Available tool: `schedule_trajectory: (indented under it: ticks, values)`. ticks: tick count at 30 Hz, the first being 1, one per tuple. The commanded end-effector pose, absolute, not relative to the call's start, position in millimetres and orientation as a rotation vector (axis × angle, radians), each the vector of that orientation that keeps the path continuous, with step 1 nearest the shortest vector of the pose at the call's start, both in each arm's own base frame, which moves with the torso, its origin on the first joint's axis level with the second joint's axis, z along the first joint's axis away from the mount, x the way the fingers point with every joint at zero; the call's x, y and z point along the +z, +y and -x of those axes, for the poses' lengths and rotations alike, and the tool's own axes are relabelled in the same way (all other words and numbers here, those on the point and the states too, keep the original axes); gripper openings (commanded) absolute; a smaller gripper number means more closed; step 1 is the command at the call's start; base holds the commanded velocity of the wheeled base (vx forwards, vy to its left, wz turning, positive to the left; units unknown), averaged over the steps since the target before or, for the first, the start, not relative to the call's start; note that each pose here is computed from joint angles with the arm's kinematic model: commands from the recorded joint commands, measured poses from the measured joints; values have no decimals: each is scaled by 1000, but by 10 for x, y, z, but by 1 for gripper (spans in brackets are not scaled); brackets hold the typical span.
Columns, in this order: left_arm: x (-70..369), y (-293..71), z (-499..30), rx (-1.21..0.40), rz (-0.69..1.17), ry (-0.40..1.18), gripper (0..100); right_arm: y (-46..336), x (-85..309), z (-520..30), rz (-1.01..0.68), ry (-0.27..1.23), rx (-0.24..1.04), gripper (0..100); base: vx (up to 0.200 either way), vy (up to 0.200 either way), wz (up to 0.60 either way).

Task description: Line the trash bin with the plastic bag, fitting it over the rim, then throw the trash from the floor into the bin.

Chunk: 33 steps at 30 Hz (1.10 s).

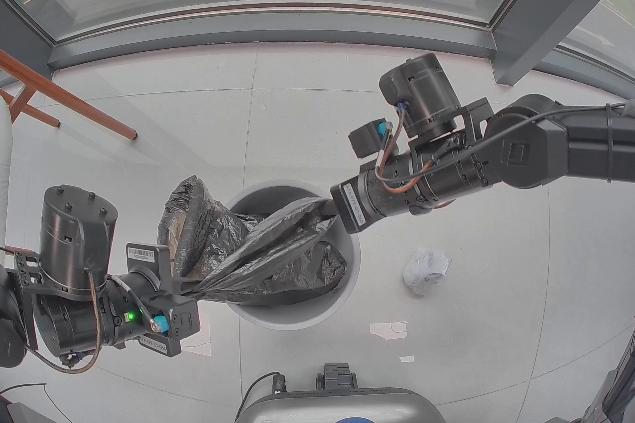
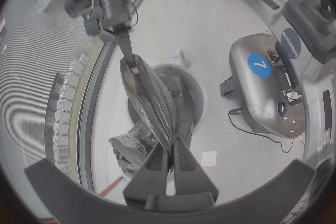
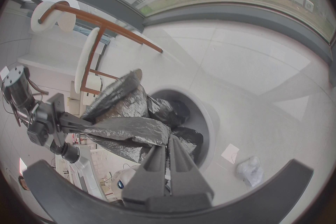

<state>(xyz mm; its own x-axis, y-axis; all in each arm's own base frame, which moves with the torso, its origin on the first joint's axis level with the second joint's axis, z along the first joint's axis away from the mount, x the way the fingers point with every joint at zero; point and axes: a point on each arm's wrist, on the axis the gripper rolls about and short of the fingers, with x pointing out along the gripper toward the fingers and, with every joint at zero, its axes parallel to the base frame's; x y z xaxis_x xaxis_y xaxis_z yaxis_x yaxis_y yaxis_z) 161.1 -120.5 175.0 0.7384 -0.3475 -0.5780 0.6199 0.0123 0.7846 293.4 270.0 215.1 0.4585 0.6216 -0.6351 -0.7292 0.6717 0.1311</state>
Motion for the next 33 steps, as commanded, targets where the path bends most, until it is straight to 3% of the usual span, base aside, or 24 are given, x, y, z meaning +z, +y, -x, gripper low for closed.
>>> schedule_trajectory:
  ticks: [1,12,23,33]
  values:
    - [1726,-1164,-1573,-699,-1334,287,0,2826,2222,-2927,159,672,863,0,0,0,0]
    - [1638,-1224,-1667,-551,-1203,312,0,2731,2155,-3103,128,644,821,0,0,0,0]
    - [1523,-1281,-1692,-563,-1185,362,0,2639,2190,-3042,128,645,817,0,0,0,0]
    - [1354,-1555,-1755,-585,-1110,351,0,2505,2108,-2860,150,702,812,0,0,0,0]
